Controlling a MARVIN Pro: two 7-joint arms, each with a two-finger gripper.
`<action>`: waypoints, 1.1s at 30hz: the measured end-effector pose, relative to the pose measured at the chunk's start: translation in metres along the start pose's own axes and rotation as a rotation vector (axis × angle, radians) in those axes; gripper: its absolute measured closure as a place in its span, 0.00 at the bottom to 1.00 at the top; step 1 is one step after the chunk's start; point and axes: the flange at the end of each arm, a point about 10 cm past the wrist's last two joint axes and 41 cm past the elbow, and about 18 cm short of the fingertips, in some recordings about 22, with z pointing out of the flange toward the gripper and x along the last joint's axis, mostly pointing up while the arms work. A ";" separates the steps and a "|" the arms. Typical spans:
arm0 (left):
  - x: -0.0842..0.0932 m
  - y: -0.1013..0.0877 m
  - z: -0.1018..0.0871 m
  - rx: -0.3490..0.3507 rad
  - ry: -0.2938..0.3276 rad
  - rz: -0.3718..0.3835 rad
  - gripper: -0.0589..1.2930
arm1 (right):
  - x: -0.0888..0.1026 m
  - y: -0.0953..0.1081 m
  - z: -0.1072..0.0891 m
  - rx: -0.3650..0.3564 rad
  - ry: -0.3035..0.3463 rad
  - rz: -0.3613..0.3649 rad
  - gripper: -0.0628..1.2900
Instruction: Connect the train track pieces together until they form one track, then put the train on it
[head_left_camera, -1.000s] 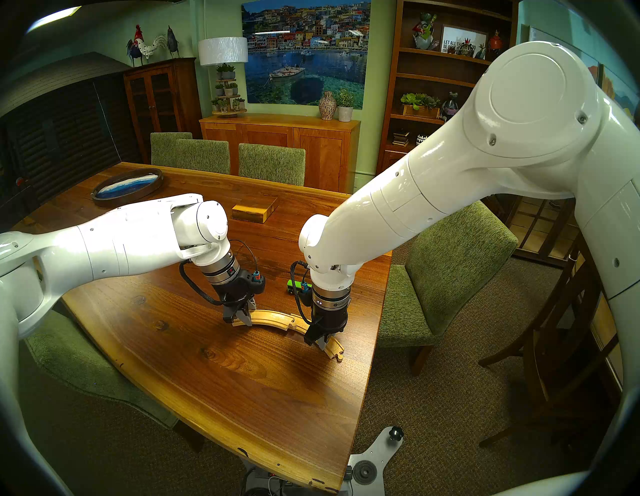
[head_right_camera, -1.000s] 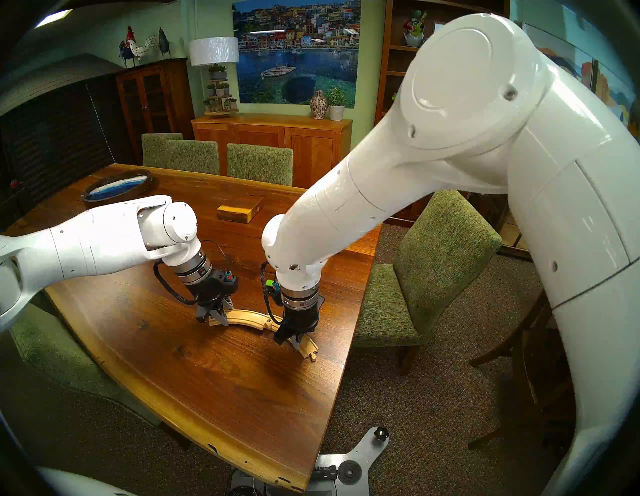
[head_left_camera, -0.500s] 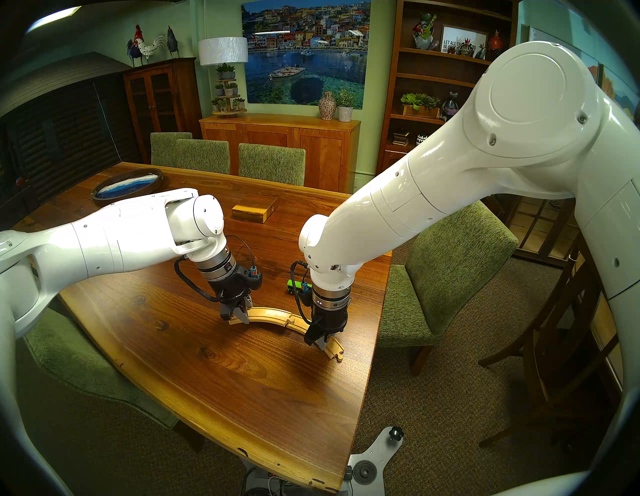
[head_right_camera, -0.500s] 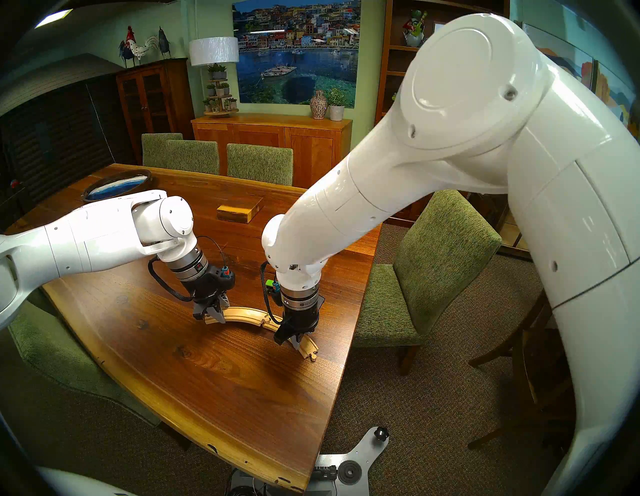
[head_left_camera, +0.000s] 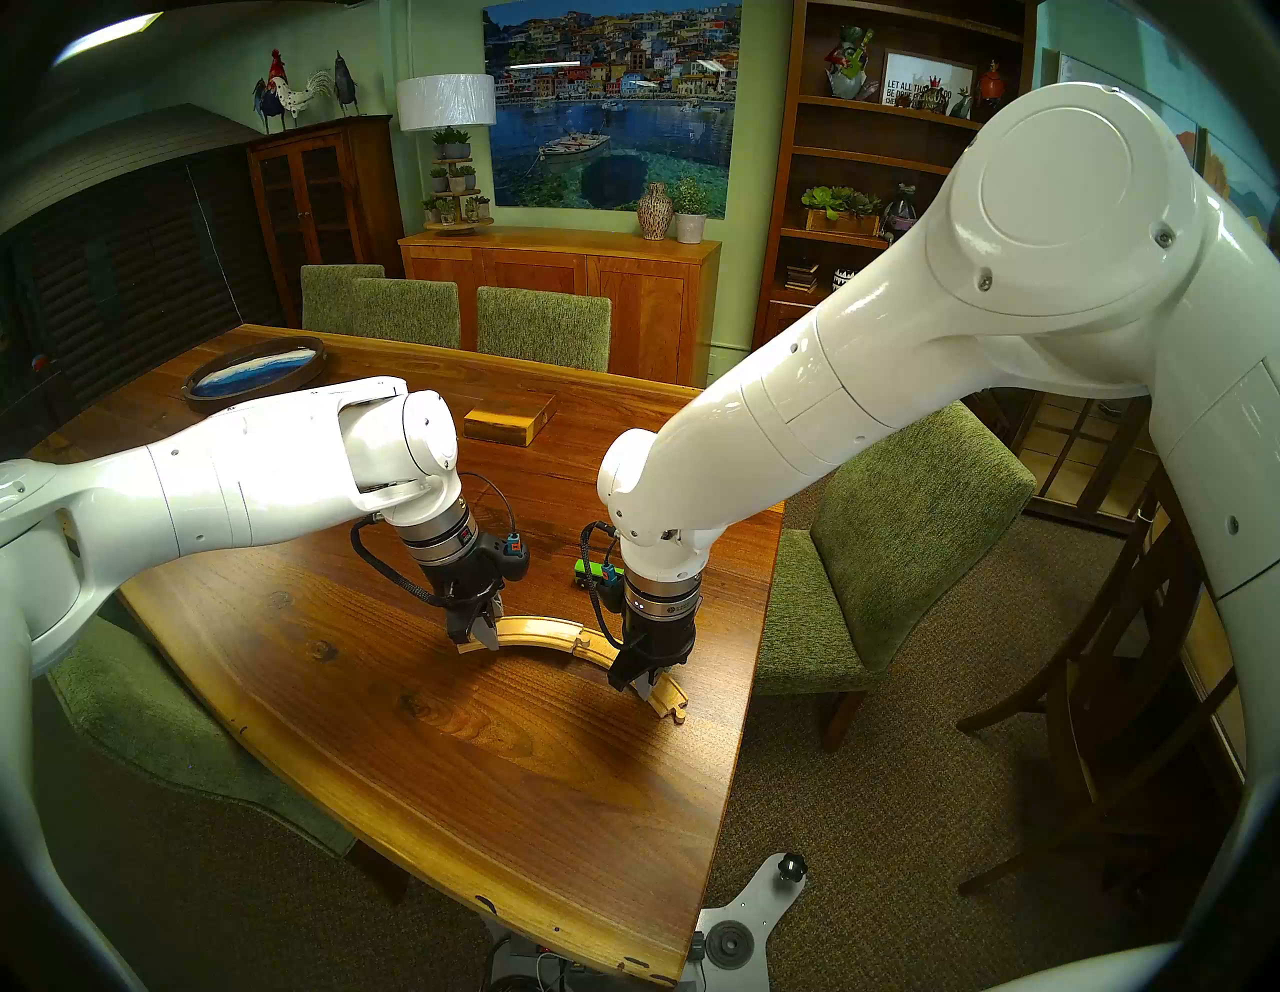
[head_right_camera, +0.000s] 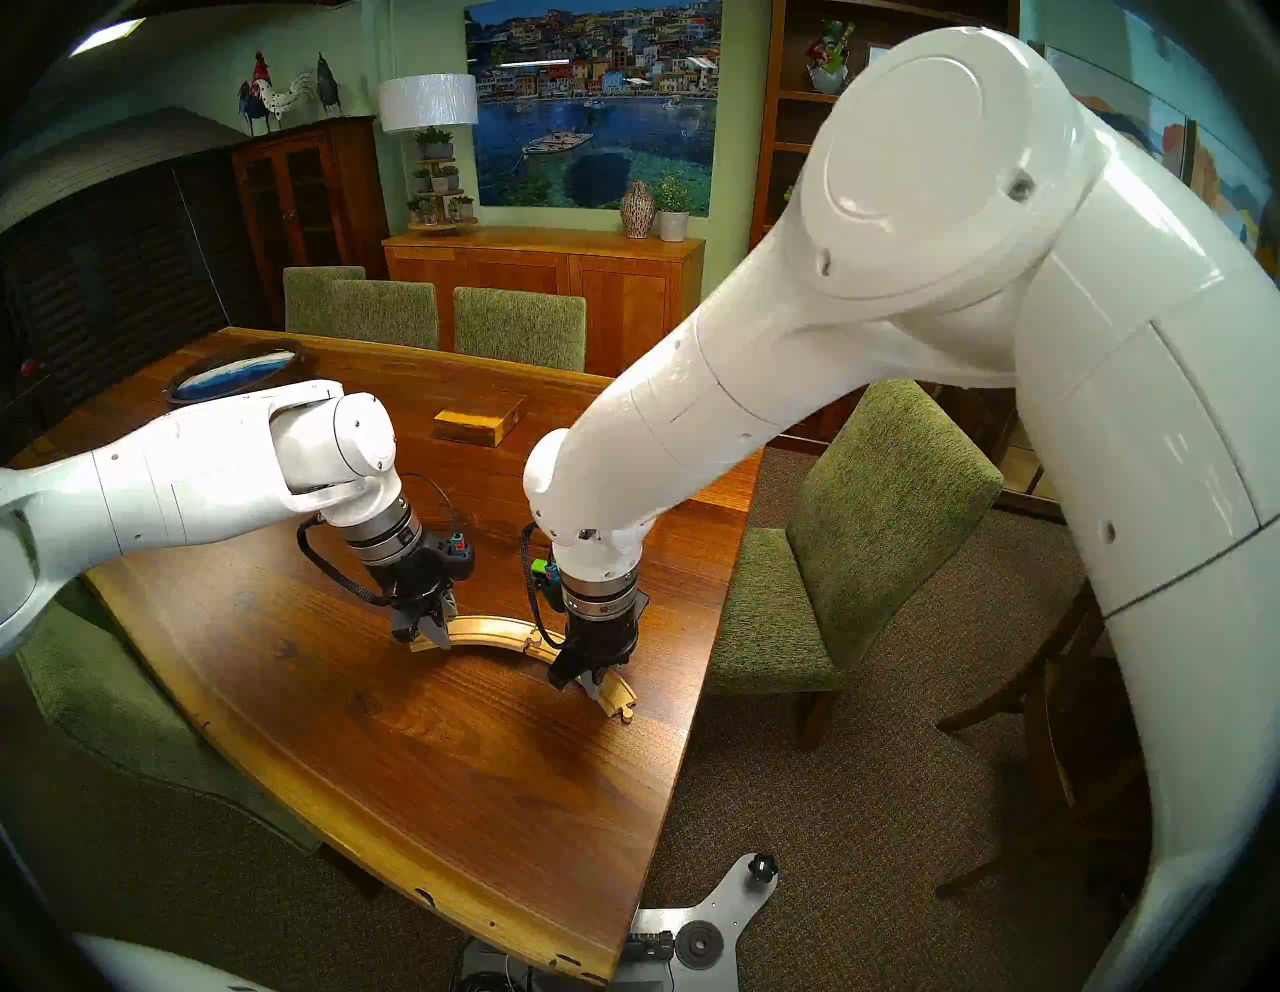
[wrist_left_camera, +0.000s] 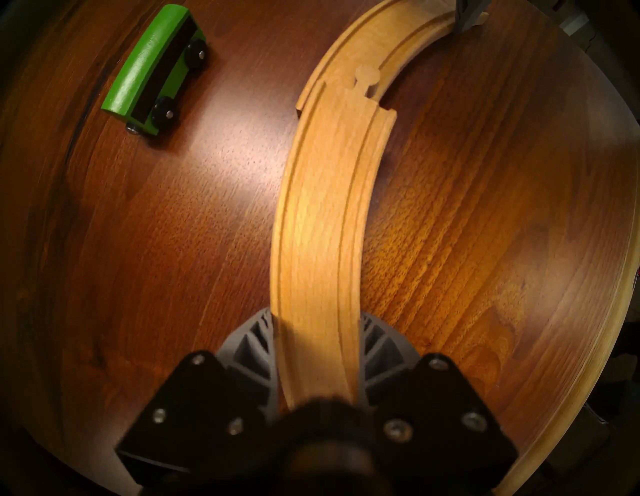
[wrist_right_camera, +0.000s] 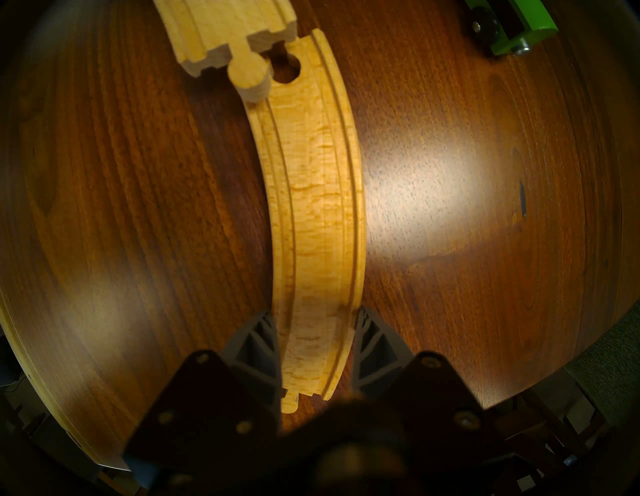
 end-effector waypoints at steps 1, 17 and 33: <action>0.000 0.000 0.000 0.001 -0.001 -0.003 0.74 | 0.000 0.000 0.000 0.000 0.000 0.000 0.80; -0.006 -0.005 0.003 0.029 -0.014 -0.052 0.75 | 0.000 0.000 0.000 0.000 0.000 0.000 0.80; -0.008 -0.002 0.008 0.026 -0.009 -0.057 0.75 | 0.000 0.000 0.000 0.000 0.000 0.000 0.80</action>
